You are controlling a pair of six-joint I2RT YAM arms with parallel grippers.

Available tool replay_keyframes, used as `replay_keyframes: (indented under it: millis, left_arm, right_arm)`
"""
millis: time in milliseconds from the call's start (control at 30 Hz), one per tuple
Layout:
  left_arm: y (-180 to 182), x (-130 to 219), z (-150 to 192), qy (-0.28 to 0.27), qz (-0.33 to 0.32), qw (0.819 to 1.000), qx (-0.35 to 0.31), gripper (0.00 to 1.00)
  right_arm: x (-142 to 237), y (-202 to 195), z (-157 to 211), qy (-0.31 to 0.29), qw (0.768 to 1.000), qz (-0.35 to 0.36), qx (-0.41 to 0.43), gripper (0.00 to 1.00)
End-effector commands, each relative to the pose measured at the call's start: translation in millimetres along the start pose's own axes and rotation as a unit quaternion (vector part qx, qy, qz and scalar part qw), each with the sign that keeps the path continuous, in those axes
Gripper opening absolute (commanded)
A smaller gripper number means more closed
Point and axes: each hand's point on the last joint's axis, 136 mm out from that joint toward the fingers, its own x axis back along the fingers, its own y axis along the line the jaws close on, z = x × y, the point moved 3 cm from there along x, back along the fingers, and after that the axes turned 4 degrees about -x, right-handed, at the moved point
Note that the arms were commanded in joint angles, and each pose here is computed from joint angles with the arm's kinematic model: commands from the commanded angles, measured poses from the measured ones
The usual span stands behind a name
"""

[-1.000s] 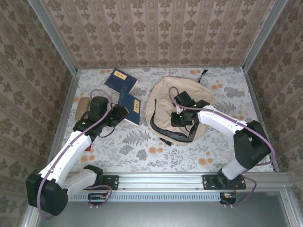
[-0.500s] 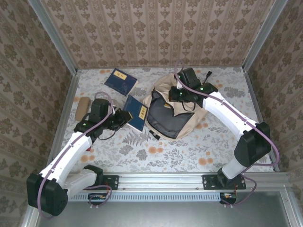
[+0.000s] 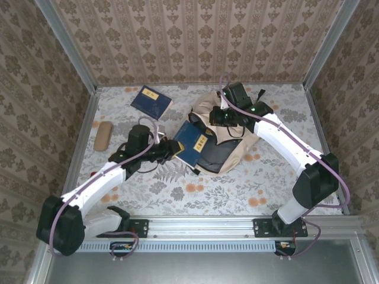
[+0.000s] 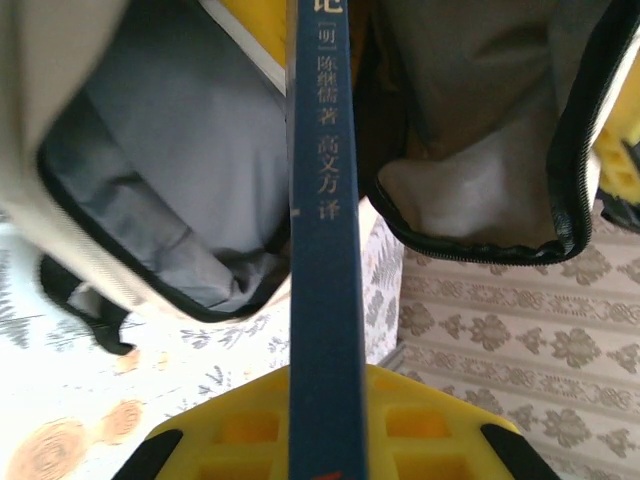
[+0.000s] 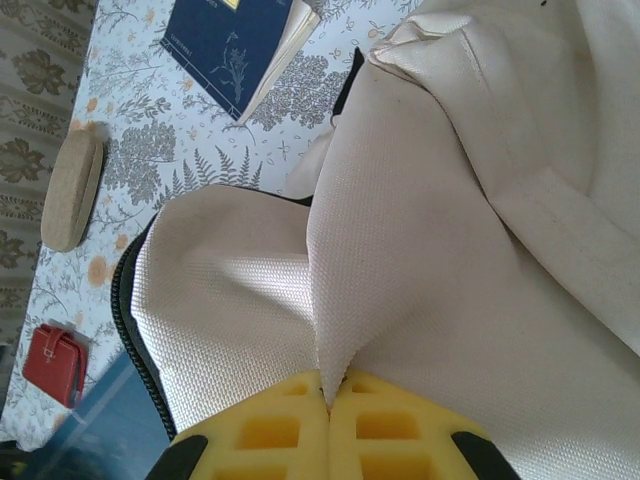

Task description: Pack books, pencil case, and school supplies into a backpack

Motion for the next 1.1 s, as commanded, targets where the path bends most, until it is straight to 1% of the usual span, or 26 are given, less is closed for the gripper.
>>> replay_keyframes:
  millis: [0,33,233,300,533,633,833,1000,1067]
  left_arm:
    - [-25.6,-15.1,-3.7,0.0,0.065,0.998,-0.015,0.06]
    - [-28.7,-20.1,-4.0,0.001,0.074,0.997,-0.017,0.06]
    - [-33.0,-42.2,-21.3,-0.058,0.084,0.995,-0.016,0.05]
    - [-36.0,-52.5,-22.9,-0.069,0.095,0.993,-0.014,0.06]
    - [-36.3,-99.1,-28.6,-0.081,0.118,0.99,-0.001,0.07]
    - [-30.4,-116.4,-29.7,-0.089,0.11,0.99,0.003,0.07]
    - [-7.9,-147.2,-29.6,-0.082,0.087,0.992,0.028,0.07]
    - [1.0,-165.5,-36.8,-0.081,0.076,0.993,0.033,0.11]
    - [10.5,-170.8,-39.9,-0.086,0.054,0.994,0.038,0.15]
  right_arm:
    - [20.0,24.9,-16.1,-0.025,0.998,-0.054,0.001,0.06]
    - [21.3,25.2,-15.9,-0.025,0.998,-0.055,0.001,0.06]
    - [28.2,23.8,-16.2,-0.03,0.998,-0.059,-0.001,0.07]
    - [28.9,23.0,-15.6,-0.031,0.998,-0.059,-0.003,0.07]
    - [29.5,21.6,-13.8,-0.03,0.998,-0.063,-0.009,0.07]
    - [30.6,19.2,-13.6,-0.031,0.998,-0.06,-0.011,0.07]
    - [34.3,12.6,-15.7,-0.038,0.998,-0.054,-0.019,0.07]
    - [35.1,9.6,-15.0,-0.037,0.998,-0.053,-0.023,0.07]
    - [35.9,8.1,-15.0,-0.038,0.998,-0.052,-0.024,0.07]
